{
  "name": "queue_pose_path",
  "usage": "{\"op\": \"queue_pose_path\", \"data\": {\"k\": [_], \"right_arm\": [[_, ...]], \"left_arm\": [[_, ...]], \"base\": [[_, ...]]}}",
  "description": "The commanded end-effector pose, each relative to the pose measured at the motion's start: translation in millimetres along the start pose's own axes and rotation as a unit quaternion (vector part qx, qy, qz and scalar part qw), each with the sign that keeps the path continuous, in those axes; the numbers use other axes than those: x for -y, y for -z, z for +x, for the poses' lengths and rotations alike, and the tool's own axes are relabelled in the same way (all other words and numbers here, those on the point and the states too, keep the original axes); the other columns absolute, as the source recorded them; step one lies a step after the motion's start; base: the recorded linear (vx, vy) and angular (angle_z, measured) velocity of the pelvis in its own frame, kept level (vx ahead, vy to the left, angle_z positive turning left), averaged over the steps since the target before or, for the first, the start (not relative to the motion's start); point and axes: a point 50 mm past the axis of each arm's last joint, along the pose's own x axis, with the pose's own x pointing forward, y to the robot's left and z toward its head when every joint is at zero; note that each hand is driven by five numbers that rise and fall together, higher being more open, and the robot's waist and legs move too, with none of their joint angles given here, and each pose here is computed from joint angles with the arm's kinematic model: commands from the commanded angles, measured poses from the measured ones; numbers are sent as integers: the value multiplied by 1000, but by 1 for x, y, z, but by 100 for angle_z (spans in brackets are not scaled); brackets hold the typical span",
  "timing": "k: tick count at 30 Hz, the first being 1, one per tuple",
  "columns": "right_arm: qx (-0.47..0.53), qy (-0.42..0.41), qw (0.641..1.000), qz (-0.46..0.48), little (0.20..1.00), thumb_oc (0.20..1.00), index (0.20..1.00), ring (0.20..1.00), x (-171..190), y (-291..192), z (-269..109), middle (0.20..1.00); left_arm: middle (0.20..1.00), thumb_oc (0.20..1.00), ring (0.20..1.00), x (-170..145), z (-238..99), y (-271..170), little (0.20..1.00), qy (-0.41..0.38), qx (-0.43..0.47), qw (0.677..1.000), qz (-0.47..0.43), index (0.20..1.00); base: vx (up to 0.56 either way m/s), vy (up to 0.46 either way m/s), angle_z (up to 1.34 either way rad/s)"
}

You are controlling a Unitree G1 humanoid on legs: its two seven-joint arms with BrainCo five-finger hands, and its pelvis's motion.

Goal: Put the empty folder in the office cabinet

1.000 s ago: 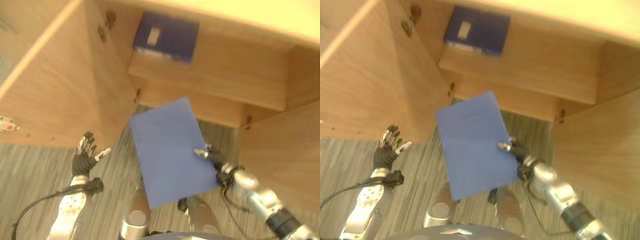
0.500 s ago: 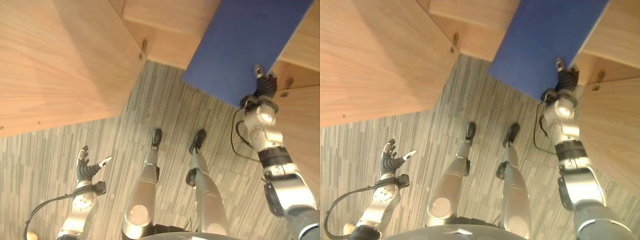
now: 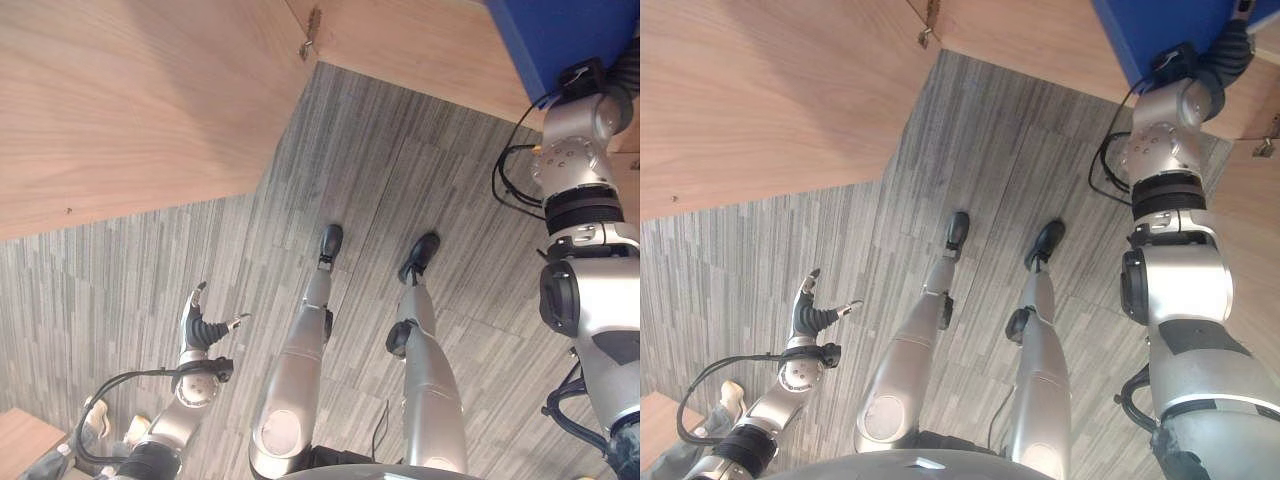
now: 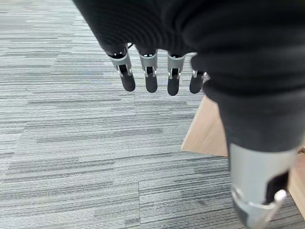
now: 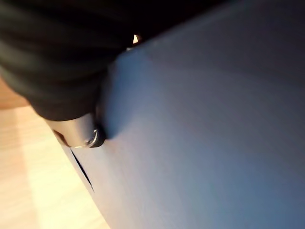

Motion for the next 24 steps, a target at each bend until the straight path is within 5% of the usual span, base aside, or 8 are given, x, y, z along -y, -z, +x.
{"op": "queue_pose_path", "data": {"k": [1, 18, 24], "right_arm": [[92, 62, 994, 9, 200, 200, 200, 200, 11, -35, 6, 200], [150, 288, 945, -39, 200, 200, 200, 200, 59, -97, 26, 200], [120, 220, 968, 3, 200, 200, 200, 200, 52, -114, 37, 200]], "left_arm": [[1000, 1000, 1000, -7, -2, 6, 1000, -12, 2, 998, 58, 1000], [1000, 1000, 1000, 6, 2, -2, 1000, -13, 14, 998, 53, 1000], [1000, 1000, 1000, -3, 4, -1, 1000, -19, 13, 999, 34, 1000]], "base": [[0, 0, 0], [10, -1, 7], [3, -21, 0]]}}
